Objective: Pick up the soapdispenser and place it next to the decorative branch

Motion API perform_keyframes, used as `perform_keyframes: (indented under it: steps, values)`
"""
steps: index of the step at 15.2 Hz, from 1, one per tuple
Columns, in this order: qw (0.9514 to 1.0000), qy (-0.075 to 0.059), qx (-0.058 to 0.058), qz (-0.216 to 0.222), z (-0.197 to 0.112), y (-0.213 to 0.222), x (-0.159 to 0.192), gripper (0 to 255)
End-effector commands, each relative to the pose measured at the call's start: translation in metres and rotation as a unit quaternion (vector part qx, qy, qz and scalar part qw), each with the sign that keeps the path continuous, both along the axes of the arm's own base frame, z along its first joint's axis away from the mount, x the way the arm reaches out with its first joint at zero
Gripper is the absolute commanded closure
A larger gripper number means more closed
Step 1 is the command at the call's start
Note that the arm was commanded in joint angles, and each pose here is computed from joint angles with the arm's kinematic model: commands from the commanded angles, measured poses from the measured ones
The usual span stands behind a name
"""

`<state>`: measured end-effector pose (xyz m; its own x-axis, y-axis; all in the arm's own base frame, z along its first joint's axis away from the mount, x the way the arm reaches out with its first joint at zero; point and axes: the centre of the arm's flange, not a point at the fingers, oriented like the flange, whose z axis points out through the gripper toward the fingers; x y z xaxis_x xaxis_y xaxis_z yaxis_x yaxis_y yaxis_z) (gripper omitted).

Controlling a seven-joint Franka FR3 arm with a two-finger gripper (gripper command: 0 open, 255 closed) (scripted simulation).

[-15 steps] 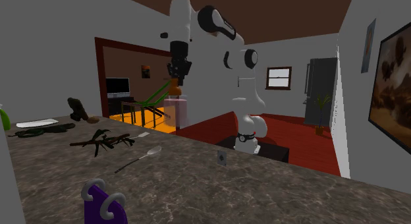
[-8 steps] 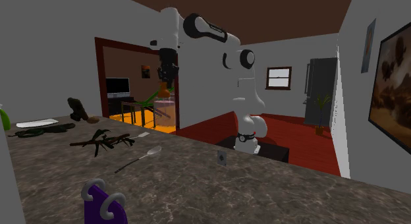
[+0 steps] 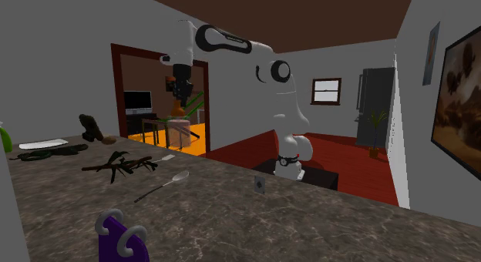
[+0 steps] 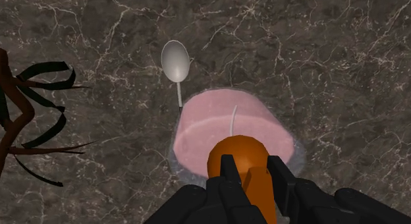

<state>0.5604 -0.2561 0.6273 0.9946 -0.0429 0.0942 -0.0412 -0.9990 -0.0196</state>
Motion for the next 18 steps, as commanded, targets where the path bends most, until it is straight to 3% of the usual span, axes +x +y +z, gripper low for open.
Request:
perform_keyframes:
  steps: [1, 14, 18]
  values:
    - [1.0, 0.0, 0.0, 0.001, -0.007, -0.026, -0.006, 255]
    - [1.0, 0.0, 0.0, 0.001, -0.04, -0.193, -0.022, 255]
    - [1.0, 0.0, 0.0, 0.001, -0.058, -0.202, -0.023, 255]
